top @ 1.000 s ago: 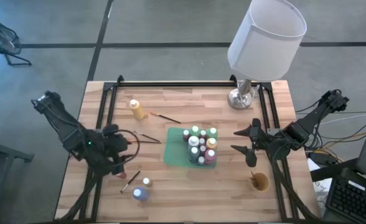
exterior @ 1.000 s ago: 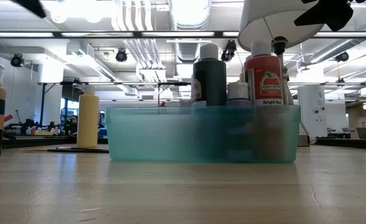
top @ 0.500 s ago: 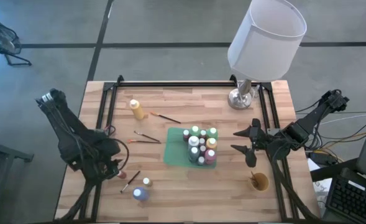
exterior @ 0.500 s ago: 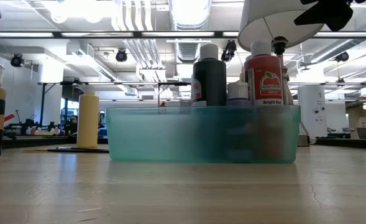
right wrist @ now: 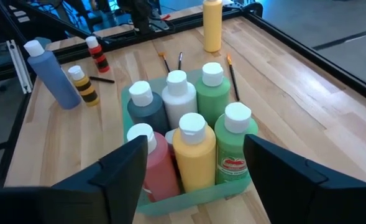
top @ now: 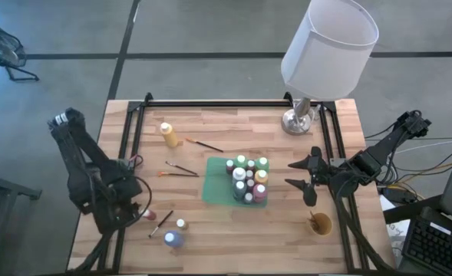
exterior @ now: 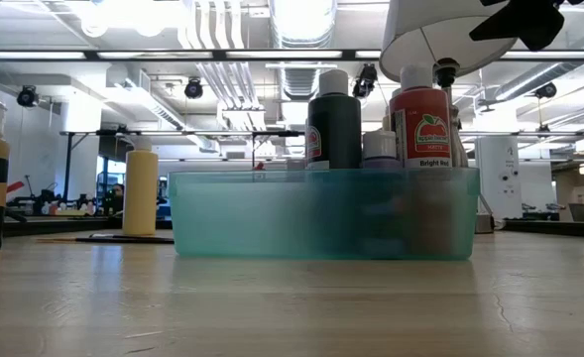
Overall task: Pick & Place Paint Supplies
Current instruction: Put the red paint bottle into the green bin
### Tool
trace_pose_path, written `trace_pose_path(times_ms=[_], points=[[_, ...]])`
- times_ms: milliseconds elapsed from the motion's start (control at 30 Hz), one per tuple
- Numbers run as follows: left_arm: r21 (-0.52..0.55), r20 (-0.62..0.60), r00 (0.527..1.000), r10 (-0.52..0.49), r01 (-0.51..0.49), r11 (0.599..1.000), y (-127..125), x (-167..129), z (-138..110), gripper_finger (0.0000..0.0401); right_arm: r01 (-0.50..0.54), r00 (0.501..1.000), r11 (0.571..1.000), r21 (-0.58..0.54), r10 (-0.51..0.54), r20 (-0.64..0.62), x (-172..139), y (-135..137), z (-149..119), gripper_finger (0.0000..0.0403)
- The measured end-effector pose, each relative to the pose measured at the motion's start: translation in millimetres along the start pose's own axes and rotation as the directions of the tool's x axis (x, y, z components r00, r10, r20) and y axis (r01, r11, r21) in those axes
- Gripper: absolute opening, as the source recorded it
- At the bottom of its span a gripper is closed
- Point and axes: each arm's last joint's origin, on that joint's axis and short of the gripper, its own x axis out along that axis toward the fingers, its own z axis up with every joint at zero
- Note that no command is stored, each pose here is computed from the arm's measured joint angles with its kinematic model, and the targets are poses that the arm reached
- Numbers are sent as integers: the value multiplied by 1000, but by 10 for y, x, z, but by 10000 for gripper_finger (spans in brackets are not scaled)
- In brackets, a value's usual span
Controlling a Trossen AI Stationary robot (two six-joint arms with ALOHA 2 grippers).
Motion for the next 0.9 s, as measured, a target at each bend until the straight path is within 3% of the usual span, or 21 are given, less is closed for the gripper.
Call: trace_pose_path(times_ms=[200, 533, 900], points=[[-28, -15, 1000, -24, 24, 999, -30, -27, -183, 233, 4, 1000, 1000, 2, -4, -4, 13, -6, -27, 273], [-41, 3, 1000, 26, -25, 999, -257, 133, -629, 233, -5, 1000, 1000, 20, 4, 14, 59, -1, -88, 287], [-15, 127, 987, 93, -92, 996, -485, 424, -784, 233, -5, 999, 999, 41, 3, 41, 79, 6, -104, 289]])
